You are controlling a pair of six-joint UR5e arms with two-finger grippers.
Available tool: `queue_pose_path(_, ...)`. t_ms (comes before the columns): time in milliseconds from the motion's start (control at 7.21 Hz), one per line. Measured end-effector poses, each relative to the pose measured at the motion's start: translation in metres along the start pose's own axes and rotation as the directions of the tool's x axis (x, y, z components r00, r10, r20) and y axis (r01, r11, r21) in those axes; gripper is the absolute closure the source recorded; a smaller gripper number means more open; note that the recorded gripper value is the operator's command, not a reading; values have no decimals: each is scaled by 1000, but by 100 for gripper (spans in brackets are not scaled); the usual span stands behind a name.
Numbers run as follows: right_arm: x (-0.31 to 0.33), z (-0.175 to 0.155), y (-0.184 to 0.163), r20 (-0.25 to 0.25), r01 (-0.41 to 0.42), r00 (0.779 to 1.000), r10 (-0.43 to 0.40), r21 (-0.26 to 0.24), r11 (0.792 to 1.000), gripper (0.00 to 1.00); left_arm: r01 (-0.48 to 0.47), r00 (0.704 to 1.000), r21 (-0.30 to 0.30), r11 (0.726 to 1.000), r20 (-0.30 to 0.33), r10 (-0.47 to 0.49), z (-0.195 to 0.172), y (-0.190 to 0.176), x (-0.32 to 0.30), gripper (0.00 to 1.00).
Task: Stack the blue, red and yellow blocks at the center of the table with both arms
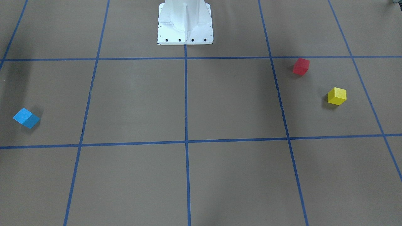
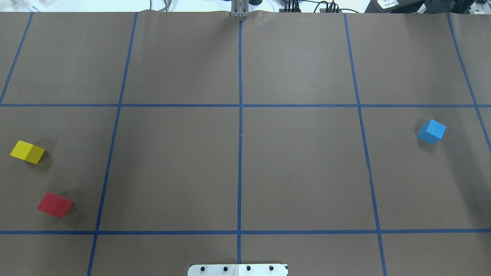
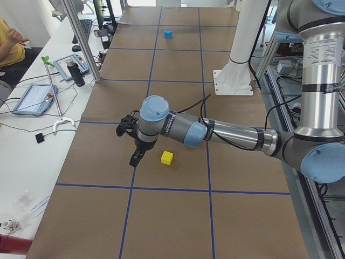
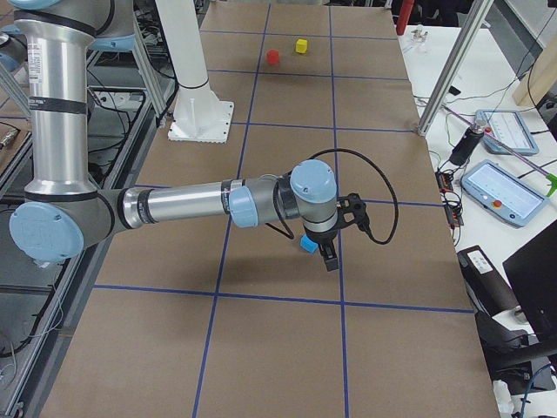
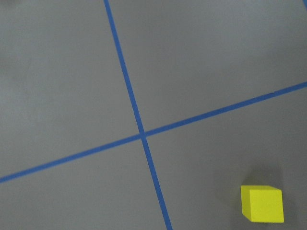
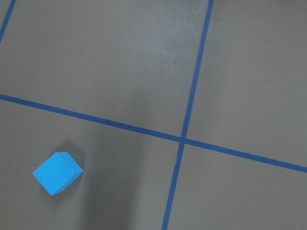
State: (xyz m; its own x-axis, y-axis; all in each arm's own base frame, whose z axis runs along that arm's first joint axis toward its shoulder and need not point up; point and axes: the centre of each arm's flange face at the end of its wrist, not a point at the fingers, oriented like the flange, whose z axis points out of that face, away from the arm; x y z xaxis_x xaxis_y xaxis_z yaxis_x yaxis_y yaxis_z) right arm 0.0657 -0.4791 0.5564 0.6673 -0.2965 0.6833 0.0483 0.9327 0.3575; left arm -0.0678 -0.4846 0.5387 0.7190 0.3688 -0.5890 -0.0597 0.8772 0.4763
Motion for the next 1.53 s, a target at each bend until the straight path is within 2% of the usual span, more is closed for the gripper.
queue_pose_path(278,-32,17,-14,45,63,997,-64,18,998,1,-20,1000,17,1000,0,20,0,-8,-1,0)
queue_pose_path(416,-66,35,-32,76,144,987,-145,24,989,1,-22,1000,19,1000,0,22,0,-9,-1,0)
queue_pose_path(694,-129,80,-49,131,315,940,-315,27,949,1,-26,1000,23,999,0,26,0,-13,0,0)
queue_pose_path(833,-146,103,-47,133,371,920,-370,17,929,1,-27,1000,25,999,0,27,-1,-14,0,0)
queue_pose_path(1110,-148,162,-36,116,445,891,-438,-35,895,1,-33,999,31,999,1,33,-2,-18,1,0)
queue_pose_path(1249,-135,185,-28,107,467,881,-460,-49,883,2,-35,999,34,999,2,35,-3,-20,2,0)
queue_pose_path(1526,-120,213,-15,94,484,874,-477,-74,872,2,-37,999,36,999,2,37,-3,-21,2,0)
